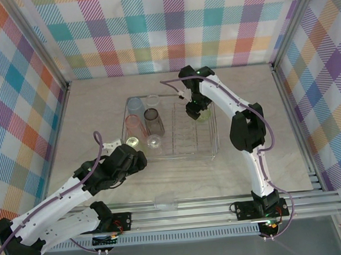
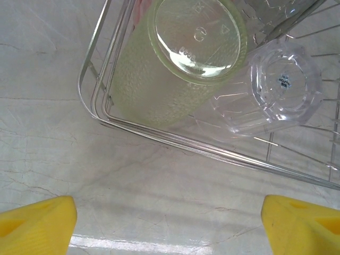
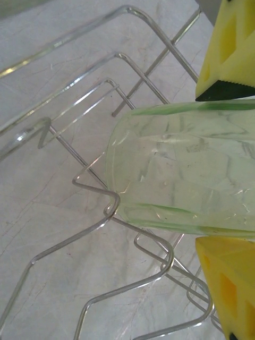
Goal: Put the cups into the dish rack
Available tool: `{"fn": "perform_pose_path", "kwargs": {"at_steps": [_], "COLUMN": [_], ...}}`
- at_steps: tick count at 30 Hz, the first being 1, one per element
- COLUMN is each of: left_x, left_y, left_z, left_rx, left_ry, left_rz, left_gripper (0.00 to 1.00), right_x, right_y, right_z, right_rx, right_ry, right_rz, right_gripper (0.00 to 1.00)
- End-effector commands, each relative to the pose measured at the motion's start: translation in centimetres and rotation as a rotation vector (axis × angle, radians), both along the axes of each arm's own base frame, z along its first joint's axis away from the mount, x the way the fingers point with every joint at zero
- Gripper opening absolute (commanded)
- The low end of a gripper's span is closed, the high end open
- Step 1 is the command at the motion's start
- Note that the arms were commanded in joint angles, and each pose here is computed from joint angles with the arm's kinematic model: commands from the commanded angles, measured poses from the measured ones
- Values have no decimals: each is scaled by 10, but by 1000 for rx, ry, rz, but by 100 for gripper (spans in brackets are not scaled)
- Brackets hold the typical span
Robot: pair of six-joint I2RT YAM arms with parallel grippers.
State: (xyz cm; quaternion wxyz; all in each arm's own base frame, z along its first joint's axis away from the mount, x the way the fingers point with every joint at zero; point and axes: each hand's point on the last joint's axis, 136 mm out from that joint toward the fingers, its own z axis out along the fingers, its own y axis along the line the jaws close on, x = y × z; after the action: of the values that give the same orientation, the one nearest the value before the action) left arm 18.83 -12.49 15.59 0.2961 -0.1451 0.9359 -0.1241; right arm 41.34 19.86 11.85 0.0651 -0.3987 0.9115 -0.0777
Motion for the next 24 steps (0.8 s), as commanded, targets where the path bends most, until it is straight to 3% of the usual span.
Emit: {"fn": "perform_pose_path", "kwargs": {"at_steps": [1,18,24], "left_x": [0,1,-4], "left_y": [3,-1,-1], "left_z": [-4,-4,3], "left_rx": [0,-1,13], "left_ry": [2,-3,10], "left_rz": [10,-12,-47], "left_gripper": [90,90,100], "right_x": [-16,-17,-13], "right_y": [1,4,4], "right_z": [0,18,53], "right_rx": [17,95,165], "right_ry": [48,-46,-166], "right_rz": [12,-6,-74], "right_gripper": [68,85,87]}}
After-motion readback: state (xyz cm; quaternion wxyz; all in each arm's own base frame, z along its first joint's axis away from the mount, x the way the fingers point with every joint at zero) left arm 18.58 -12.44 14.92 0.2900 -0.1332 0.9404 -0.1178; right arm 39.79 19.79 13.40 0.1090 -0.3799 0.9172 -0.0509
